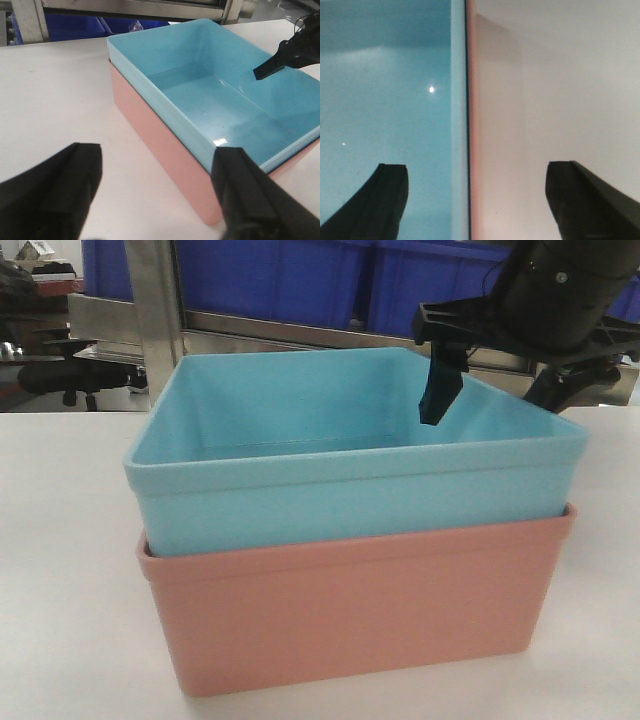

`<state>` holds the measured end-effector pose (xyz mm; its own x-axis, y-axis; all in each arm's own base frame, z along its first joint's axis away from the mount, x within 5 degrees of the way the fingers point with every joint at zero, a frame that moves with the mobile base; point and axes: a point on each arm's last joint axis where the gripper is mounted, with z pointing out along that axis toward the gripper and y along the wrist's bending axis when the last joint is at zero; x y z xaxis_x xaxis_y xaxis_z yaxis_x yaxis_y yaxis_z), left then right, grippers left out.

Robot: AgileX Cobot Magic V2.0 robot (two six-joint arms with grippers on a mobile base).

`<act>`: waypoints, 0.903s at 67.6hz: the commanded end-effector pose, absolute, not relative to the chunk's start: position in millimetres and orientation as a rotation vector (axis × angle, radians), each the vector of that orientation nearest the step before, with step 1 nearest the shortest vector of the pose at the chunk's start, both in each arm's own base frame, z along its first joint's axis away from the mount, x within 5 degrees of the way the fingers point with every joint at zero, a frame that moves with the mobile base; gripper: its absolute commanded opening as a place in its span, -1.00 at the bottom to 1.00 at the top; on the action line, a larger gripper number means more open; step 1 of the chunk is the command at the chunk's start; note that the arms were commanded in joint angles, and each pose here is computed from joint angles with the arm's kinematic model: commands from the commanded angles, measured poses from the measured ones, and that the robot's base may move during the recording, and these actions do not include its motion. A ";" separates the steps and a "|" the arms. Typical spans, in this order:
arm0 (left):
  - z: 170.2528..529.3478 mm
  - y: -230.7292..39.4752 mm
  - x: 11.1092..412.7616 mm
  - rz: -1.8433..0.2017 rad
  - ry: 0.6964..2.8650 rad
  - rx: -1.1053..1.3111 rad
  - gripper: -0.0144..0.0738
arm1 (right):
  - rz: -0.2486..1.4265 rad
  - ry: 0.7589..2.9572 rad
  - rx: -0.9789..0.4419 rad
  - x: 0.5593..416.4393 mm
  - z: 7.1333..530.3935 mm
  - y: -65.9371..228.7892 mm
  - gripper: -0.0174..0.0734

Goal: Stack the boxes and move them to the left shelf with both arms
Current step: 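Lower both grippers onto the far wall of the light-blue bin and grip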

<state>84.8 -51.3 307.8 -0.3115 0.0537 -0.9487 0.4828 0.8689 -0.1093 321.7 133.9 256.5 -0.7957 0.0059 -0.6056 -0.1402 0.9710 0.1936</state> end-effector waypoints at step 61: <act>292.2 -209.9 338.0 -0.160 2.792 0.198 0.42 | 0.213 2.451 -0.292 342.6 303.9 140.2 0.75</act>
<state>322.6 -202.2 288.5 -0.9187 0.1500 -0.3655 0.2069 0.9708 -0.1215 339.0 140.8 281.9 -0.8273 -0.1523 -0.5407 -0.2365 0.9675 0.0893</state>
